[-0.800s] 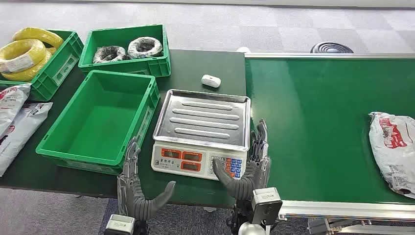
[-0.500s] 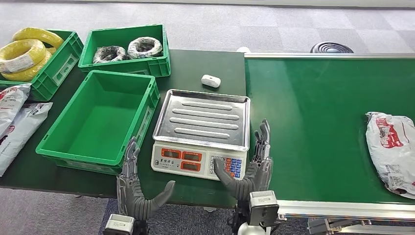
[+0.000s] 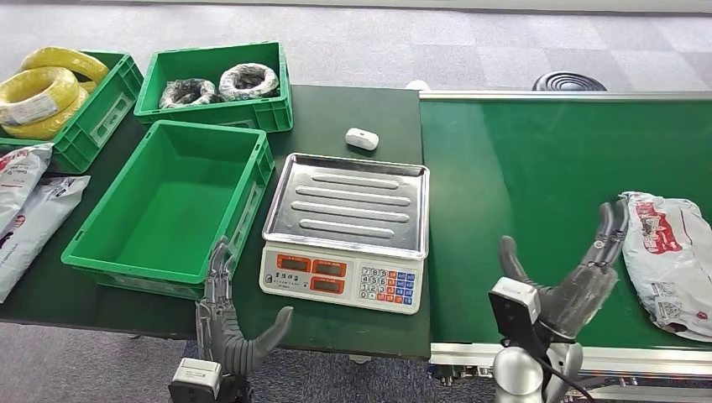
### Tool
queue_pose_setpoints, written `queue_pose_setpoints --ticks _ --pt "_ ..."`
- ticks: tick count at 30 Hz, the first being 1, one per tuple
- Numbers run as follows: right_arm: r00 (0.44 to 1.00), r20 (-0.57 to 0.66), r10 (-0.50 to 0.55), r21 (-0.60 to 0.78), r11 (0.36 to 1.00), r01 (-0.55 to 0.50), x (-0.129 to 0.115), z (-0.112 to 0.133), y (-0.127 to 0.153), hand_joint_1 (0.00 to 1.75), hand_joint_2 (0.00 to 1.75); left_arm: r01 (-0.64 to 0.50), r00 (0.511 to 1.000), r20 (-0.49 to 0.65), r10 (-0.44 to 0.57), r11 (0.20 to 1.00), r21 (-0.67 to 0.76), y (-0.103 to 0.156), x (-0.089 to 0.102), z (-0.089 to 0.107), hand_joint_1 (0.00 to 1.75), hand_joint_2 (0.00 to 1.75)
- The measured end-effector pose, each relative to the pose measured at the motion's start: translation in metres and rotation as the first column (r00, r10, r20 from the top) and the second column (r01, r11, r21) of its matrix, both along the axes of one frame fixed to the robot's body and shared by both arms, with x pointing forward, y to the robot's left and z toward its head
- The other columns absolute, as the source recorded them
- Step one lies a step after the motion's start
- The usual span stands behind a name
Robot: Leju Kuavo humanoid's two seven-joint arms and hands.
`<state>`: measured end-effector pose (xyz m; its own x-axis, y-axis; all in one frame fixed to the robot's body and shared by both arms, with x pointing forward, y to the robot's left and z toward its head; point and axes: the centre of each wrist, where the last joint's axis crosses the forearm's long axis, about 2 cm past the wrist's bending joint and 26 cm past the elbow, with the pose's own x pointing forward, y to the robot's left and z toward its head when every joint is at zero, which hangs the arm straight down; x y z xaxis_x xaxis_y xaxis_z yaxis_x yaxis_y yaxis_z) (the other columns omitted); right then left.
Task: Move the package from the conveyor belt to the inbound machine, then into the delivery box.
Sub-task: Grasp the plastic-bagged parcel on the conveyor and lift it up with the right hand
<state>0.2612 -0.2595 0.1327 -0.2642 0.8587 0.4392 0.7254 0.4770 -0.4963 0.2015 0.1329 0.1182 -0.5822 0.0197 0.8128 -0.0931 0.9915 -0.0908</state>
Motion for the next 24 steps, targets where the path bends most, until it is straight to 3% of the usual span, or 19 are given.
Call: queue_pose_setpoints --ticks 4,7,9,13,18,24 --pt "0.954 -0.126 -0.271 -0.095 0.961 0.26 0.0 -0.001 -0.046 0.0 1.75 -0.007 1.0 -0.016 0.007 1.0 -0.004 0.003 0.001 -0.003 0.0 1.75" --pt "0.839 -0.302 -0.453 -0.059 0.887 0.458 0.003 -0.018 -0.076 0.0 1.75 -0.01 1.0 -0.028 0.01 1.0 -0.007 0.006 0.0 -0.006 0.0 1.75" --pt "0.764 -0.418 -0.492 -0.01 0.843 0.538 0.003 -0.034 -0.092 0.0 1.75 -0.013 0.999 -0.034 0.012 1.0 -0.011 0.008 0.001 -0.007 0.0 1.75" --pt "0.703 -0.523 -0.482 0.015 0.82 0.573 0.0 -0.054 -0.106 0.0 1.75 -0.021 0.999 -0.04 0.02 1.0 -0.013 0.012 0.003 -0.009 0.0 1.75" --pt "0.672 -0.6 -0.433 0.039 0.824 0.566 -0.001 -0.067 -0.102 0.0 1.75 -0.044 0.998 -0.044 0.043 0.999 -0.019 0.016 0.009 -0.009 0.0 1.75" --pt "0.654 -0.724 -0.22 0.08 0.915 0.396 0.004 -0.079 -0.07 0.0 1.75 -0.073 0.996 -0.049 0.071 0.997 -0.024 0.021 0.012 -0.009 0.0 1.75"
